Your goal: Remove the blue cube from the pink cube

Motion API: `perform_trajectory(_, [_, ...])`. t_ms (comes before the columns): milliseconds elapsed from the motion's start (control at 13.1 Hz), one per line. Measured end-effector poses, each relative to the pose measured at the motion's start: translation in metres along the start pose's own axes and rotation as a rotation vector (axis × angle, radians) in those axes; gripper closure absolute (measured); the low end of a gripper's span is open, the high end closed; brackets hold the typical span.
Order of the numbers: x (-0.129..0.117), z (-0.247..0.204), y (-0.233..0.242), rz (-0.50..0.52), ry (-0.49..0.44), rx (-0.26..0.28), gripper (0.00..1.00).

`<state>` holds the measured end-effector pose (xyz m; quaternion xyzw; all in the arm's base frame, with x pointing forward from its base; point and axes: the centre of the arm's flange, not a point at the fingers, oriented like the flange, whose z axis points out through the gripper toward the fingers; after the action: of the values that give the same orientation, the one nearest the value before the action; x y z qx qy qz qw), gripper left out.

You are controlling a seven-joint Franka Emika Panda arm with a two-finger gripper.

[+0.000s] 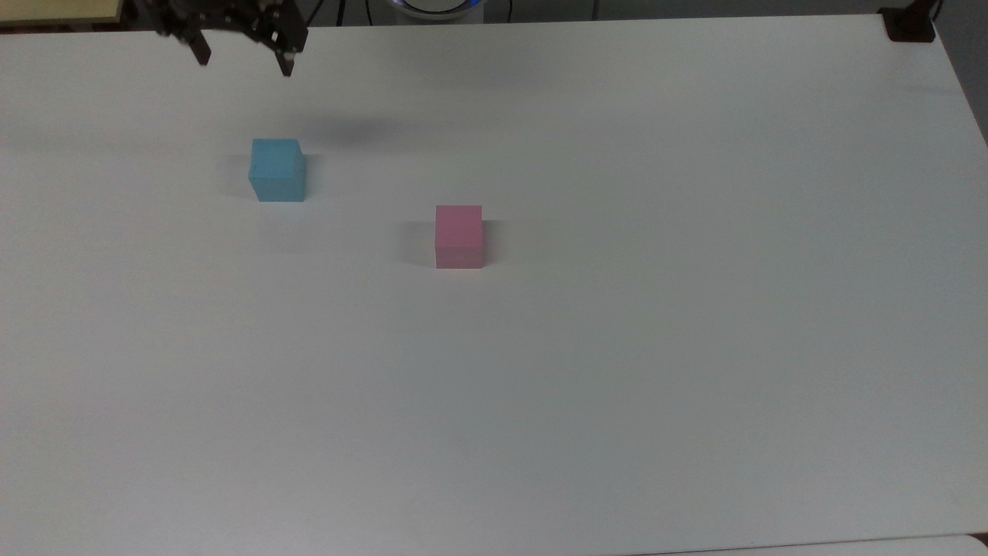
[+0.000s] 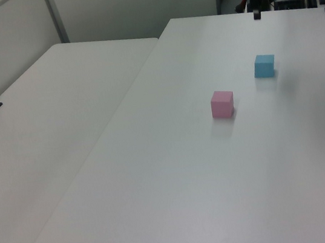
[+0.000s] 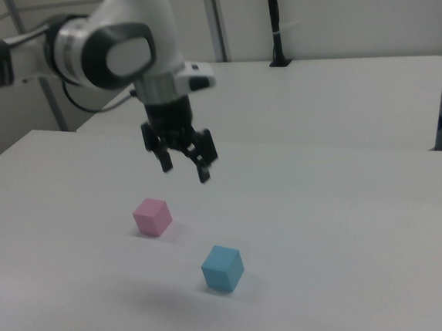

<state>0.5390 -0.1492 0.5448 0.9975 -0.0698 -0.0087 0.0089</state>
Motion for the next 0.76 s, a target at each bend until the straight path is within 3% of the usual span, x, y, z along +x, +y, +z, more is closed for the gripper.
perform_trajectory(306, [-0.009,-0.057,-0.057,0.151,0.021,0.011,0.0])
perform_trajectory(535, [-0.008,-0.068,-0.073,0.139,0.053,0.03,0.0])
perform_trajectory(764, [-0.002,-0.073,-0.064,0.054,0.11,0.028,0.0])
